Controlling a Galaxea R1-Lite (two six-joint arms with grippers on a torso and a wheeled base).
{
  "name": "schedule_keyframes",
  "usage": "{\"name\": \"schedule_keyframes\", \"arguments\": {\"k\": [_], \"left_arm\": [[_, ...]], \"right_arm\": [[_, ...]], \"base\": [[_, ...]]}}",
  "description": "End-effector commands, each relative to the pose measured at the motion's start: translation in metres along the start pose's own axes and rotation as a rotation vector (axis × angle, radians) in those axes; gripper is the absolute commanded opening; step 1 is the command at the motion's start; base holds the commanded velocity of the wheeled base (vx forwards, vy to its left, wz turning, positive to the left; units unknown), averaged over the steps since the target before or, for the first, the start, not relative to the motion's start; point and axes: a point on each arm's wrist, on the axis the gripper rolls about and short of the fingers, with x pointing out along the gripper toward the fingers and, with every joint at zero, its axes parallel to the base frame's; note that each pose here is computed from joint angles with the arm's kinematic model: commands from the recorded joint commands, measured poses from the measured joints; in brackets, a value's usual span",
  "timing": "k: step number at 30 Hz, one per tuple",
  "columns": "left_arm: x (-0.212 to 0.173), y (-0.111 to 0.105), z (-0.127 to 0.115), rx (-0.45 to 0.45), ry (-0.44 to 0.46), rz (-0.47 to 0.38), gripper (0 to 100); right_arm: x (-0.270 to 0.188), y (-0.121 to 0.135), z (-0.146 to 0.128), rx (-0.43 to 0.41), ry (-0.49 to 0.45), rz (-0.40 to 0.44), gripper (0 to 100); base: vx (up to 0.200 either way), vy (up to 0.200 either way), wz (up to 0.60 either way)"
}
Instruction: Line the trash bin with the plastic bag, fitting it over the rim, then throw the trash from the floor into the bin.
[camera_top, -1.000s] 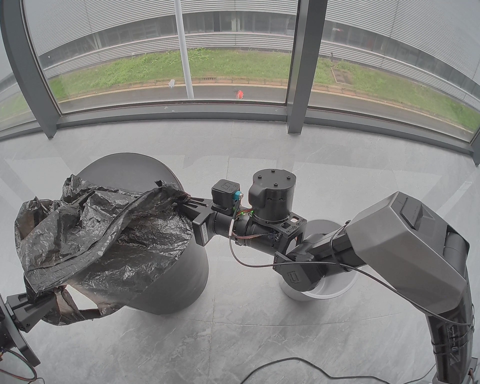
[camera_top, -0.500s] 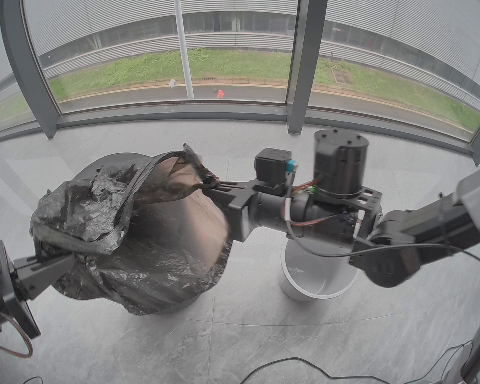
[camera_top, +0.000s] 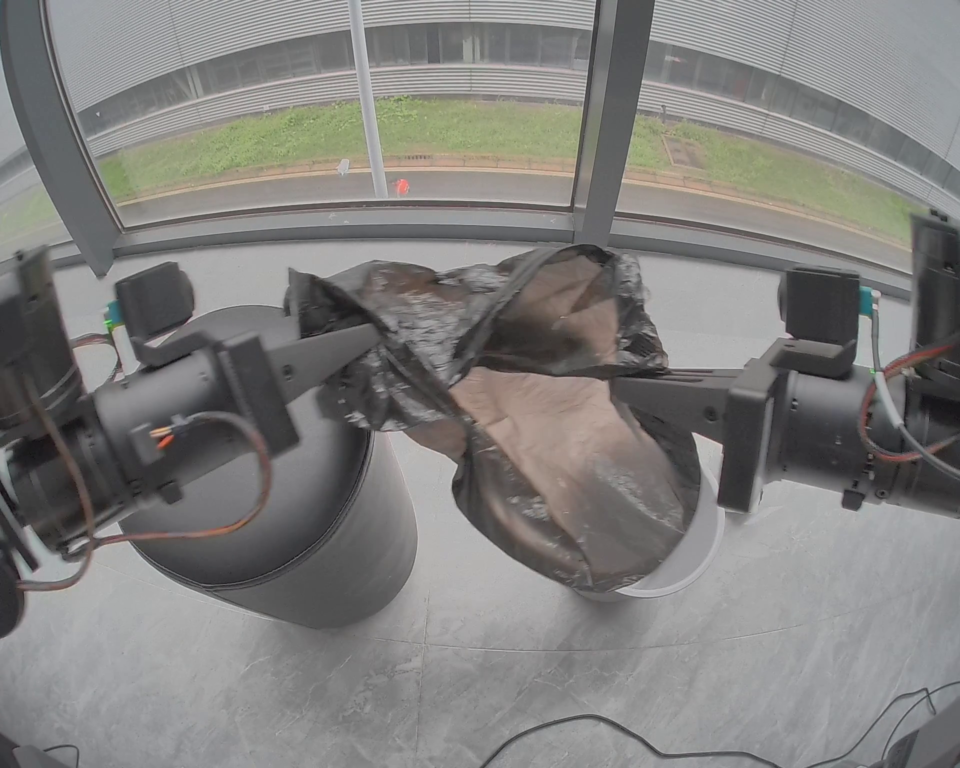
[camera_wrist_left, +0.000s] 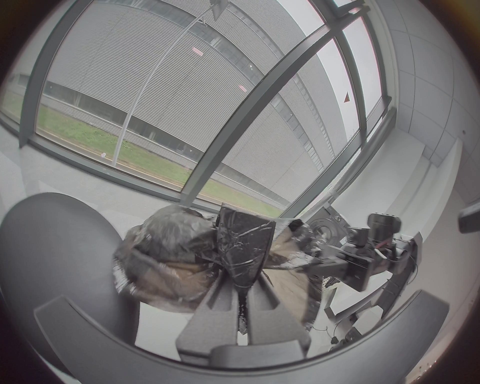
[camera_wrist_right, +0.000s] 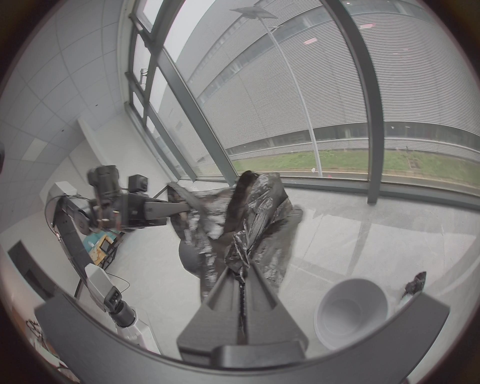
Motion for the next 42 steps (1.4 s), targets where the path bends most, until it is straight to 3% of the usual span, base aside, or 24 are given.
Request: {"name": "schedule_keyframes", "arguments": {"k": [1, 9, 19, 25, 35, 42], "left_arm": [[0.096, 0.034, -0.042, -0.071, 0.084, -0.042, 0], [0.108, 0.040, -0.062, -0.078, 0.177, -0.117, 0], [0.119, 0.044, -0.076, -0.068, 0.203, -0.114, 0], [0.120, 0.052, -0.083, -0.067, 0.197, -0.083, 0], [0.114, 0.059, -0.104, -0.100, 0.361, -0.067, 0], [0.132, 0.071, -0.107, -0.094, 0.338, -0.035, 0]], "right_arm": [[-0.052, 0.000, -0.008, 0.068, -0.015, -0.081, 0], [-0.044, -0.005, -0.035, 0.061, 0.079, -0.101, 0], [-0.054, -0.008, -0.055, 0.061, 0.128, -0.105, 0], [-0.052, -0.009, -0.063, 0.057, 0.164, -0.102, 0], [-0.036, -0.024, -0.070, 0.082, 0.223, -0.114, 0], [-0.029, -0.035, -0.073, 0.105, 0.251, -0.126, 0]], "base": [[0.000, 0.000, 0.00], [-0.200, -0.125, 0.00], [-0.200, -0.200, 0.00], [0.000, 0.000, 0.00], [0.080, 0.000, 0.00], [0.143, 0.000, 0.00]]}}
